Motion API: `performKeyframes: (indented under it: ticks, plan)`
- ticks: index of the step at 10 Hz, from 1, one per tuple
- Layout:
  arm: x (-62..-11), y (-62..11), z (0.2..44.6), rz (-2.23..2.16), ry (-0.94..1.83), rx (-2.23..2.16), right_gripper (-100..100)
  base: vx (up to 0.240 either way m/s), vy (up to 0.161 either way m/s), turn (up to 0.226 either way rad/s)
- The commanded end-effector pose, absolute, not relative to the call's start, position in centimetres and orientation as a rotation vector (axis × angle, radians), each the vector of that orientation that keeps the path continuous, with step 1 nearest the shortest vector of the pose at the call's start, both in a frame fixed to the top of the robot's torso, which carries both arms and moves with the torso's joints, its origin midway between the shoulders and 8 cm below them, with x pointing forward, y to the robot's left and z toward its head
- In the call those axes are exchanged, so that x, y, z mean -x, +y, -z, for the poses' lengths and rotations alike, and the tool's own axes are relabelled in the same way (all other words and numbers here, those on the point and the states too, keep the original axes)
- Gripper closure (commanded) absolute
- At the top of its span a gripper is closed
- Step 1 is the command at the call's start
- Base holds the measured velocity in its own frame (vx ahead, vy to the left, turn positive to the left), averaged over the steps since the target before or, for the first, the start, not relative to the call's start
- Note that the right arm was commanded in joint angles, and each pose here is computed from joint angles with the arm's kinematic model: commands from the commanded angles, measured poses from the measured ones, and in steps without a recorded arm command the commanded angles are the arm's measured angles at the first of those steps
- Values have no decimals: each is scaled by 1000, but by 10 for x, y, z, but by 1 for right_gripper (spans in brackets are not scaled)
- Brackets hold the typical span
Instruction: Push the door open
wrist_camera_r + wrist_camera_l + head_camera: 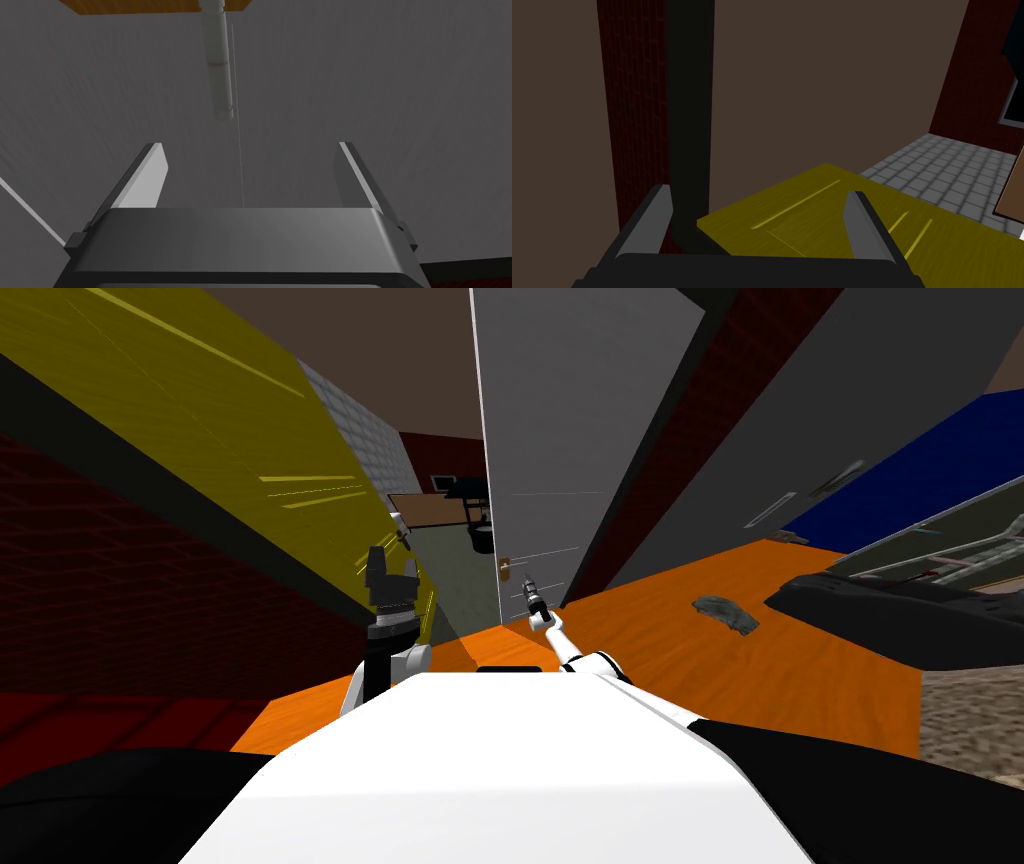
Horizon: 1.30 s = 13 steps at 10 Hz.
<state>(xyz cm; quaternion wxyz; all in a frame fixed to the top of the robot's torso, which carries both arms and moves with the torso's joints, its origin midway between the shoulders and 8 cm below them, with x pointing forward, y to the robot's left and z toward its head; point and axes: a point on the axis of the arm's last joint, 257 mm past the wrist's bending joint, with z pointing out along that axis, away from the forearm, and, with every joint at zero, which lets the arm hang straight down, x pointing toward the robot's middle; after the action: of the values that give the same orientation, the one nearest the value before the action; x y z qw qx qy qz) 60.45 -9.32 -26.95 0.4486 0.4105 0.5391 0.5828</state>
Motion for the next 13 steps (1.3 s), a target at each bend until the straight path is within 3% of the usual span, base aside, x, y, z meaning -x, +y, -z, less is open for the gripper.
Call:
performKeyframes:
  ticks: [1,7,13]
  plan:
    - [-607,-86,277,-1438,1360,-1027,-100,42,-45,76]
    - [-610,-69,292,-1428,1424,-1050,-100,45,-45,42]
    - [-617,-97,293,-1383,1416,-1049,-100,175,58,22]
